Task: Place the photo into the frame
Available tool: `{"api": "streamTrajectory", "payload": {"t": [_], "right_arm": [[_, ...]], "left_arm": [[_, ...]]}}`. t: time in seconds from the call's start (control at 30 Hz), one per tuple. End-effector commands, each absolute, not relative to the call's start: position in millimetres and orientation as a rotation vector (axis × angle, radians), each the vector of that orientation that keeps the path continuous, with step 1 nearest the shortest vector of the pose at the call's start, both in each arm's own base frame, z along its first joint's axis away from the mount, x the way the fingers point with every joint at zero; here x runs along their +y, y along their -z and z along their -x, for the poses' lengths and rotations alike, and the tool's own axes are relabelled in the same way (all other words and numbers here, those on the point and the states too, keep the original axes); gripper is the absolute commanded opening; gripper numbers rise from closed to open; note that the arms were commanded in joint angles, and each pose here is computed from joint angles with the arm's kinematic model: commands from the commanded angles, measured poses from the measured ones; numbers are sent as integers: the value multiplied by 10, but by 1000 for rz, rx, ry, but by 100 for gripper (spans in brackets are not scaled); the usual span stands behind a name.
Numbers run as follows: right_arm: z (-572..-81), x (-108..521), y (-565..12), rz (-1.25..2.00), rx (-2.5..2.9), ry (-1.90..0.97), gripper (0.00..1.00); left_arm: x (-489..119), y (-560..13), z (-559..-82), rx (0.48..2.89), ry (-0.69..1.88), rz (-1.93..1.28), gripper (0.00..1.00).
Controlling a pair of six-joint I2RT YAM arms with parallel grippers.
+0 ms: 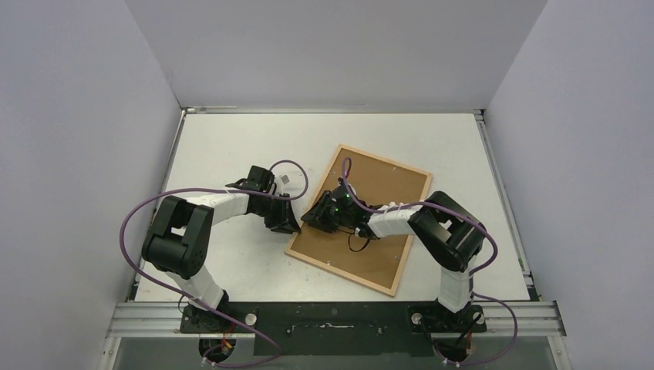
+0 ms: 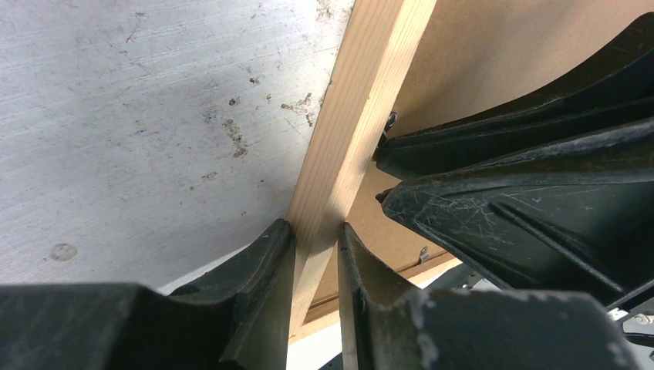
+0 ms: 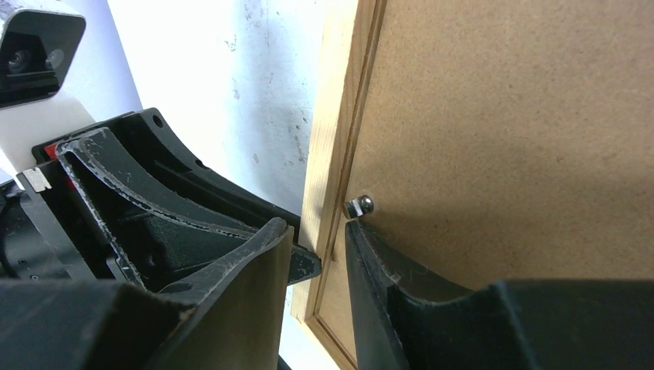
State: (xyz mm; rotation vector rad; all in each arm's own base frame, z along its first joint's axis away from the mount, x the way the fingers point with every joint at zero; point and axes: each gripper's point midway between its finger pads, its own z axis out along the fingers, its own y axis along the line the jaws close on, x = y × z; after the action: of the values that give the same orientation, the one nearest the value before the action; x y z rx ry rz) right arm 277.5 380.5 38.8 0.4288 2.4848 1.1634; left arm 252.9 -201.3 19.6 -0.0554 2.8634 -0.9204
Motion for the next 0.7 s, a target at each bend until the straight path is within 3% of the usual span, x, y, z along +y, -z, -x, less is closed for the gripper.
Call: {"api": "streamTrajectory", "payload": {"t": [0.0,0.67], "right_arm": [[-2834,3754,-200,-429,2456,-1106,34],[-2915,3665,-103,-457,2416,-1067,35]], "left_arm": [[-1943,-17,-2315,2969,838,78,13],[-1944,6,-2318,2985,831,90,12]]}}
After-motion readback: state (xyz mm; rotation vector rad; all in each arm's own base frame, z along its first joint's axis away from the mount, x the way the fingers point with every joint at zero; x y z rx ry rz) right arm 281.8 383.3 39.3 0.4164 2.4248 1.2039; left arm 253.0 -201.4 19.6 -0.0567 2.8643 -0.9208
